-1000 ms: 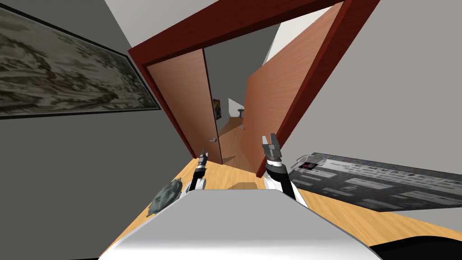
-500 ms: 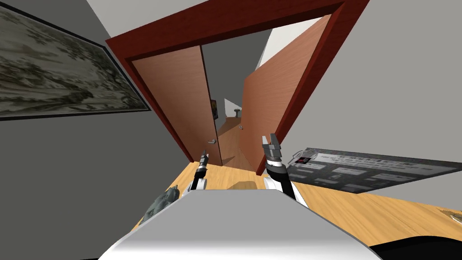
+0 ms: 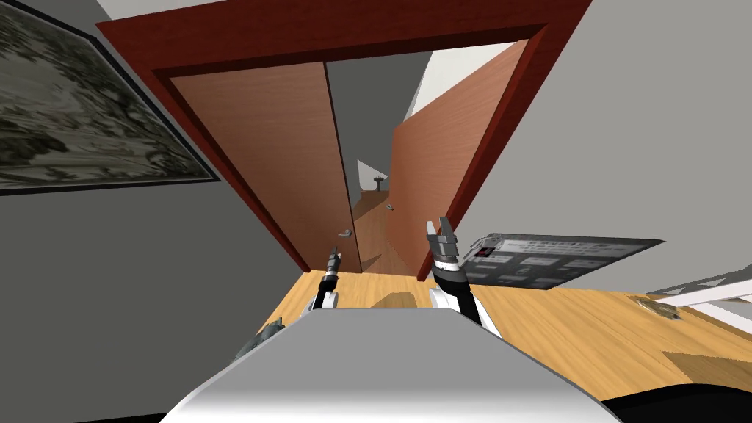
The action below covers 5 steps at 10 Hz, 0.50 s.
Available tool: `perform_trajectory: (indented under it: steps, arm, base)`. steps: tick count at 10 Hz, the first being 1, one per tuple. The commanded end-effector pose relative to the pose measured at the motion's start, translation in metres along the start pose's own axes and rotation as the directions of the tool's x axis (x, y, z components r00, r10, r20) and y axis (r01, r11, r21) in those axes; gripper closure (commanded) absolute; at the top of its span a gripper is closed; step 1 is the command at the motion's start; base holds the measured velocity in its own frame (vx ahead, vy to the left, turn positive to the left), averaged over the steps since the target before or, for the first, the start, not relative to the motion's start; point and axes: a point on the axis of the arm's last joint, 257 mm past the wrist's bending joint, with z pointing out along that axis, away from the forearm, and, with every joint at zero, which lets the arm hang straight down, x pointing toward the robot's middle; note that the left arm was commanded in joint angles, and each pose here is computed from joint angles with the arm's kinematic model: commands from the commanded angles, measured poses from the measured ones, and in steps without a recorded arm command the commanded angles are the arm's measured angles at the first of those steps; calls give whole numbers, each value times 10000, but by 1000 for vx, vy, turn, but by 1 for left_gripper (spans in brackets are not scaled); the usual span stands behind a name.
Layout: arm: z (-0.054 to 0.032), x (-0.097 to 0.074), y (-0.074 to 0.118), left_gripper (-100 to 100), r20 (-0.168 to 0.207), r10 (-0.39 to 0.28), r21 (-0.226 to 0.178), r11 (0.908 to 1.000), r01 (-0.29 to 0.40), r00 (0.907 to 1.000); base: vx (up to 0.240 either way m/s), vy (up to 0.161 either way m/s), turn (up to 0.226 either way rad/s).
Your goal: Push the door open
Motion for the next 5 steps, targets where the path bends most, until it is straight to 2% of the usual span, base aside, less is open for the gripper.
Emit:
perform_trajectory:
  steps: [1, 2, 4, 5]
  arm:
    - [-5, 14, 99, -100, 13, 9, -209, 9998, -8, 10000]
    - [-10, 22, 135, -100, 17, 9, -285, 9996, -8, 10000]
    - [-29, 56, 271, -100, 28, 8, -586, 9983, -6, 10000]
    - [-33, 66, 299, -100, 30, 4, -647, 9979, -2, 10000]
  base:
    - [23, 144, -178]
    - [18, 121, -142]
    - [8, 142, -229]
    - [21, 139, -46]
